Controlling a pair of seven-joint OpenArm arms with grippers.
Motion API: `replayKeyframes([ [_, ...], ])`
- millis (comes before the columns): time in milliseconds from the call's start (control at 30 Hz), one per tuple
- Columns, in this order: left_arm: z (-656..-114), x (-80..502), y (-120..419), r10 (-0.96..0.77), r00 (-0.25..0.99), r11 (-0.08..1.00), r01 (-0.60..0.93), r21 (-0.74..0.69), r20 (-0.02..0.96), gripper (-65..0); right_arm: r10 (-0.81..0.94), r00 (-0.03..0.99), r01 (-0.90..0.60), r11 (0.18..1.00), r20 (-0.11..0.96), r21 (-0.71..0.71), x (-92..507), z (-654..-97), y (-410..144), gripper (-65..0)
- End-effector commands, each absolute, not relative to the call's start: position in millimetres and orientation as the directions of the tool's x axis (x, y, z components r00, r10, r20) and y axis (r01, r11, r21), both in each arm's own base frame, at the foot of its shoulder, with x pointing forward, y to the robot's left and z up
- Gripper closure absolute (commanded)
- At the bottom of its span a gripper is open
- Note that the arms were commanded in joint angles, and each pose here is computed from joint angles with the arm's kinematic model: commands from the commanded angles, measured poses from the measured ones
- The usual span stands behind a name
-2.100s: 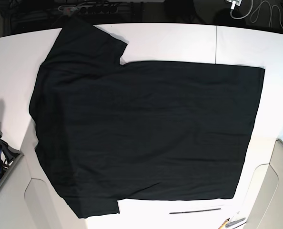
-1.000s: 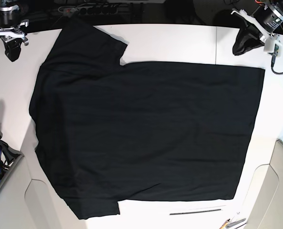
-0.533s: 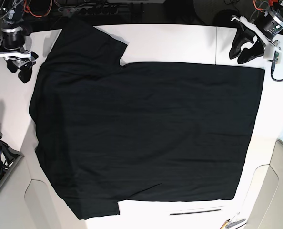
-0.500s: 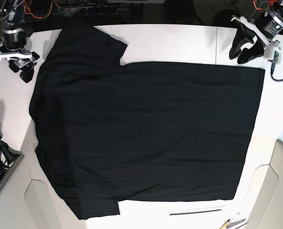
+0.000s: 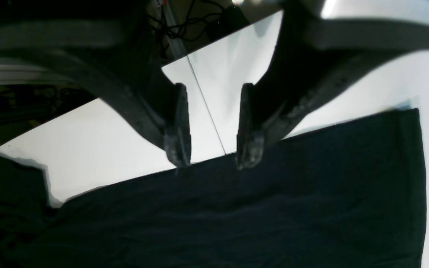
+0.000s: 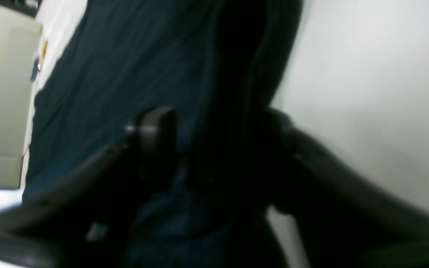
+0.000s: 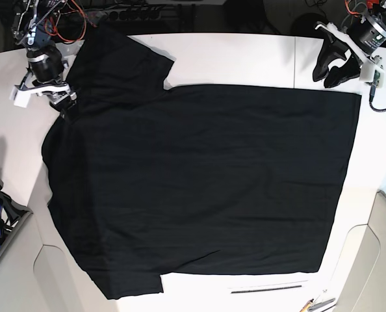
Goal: Fold the T-shirt properly
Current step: 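Grasp the black T-shirt's shoulder edges with both grippers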
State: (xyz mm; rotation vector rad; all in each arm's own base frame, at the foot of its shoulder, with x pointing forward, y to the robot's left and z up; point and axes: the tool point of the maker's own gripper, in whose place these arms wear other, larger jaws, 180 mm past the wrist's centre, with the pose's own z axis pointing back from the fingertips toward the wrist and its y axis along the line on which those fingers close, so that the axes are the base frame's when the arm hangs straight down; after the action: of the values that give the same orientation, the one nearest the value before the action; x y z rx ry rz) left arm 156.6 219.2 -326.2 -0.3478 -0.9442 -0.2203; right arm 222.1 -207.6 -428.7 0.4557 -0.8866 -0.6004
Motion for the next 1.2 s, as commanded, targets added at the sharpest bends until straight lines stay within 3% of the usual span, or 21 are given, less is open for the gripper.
replayKeyframes([
  [0,-316,160,219,-0.03,0.541,0.917,0.349,-0.192,0.84,-24.2,-0.639,0.508,0.294,0.759,0.578,0.581,219,-430,-208,-21.4],
  [100,-315,163,231,-0.034,0.542,0.936,0.313,-0.164,0.84,-27.0,-0.612,0.53,0.295,0.782,0.587,0.549,216,-434,-210,0.0],
  [200,-312,168,253,-0.028,0.541,0.964,0.237,-0.12,0.841,-35.8,-0.609,0.536,0.296,0.784,0.584,0.546,215,-435,-210,0.0],
  [400,-324,193,316,0.033,0.55,0.999,0.013,-0.048,0.835,-36.3,-0.609,0.539,0.296,0.784,0.581,0.546,215,-436,-209,0.0],
  [733,-392,205,364,0.401,0.563,0.916,-0.255,-0.309,0.723,-36.3,-0.61,0.539,0.296,0.783,0.581,0.548,215,-436,-209,0.0],
  [867,-403,203,367,0.473,0.556,0.881,-0.299,-0.367,0.684,-36.3,-0.612,0.538,0.296,0.781,0.58,0.55,215,-436,-209,0.0],
  [1167,-404,202,346,0.499,0.595,0.859,-0.243,-0.451,0.63,-36.2,-0.612,0.538,0.296,0.781,0.58,0.55,215,-436,-209,0.0],
])
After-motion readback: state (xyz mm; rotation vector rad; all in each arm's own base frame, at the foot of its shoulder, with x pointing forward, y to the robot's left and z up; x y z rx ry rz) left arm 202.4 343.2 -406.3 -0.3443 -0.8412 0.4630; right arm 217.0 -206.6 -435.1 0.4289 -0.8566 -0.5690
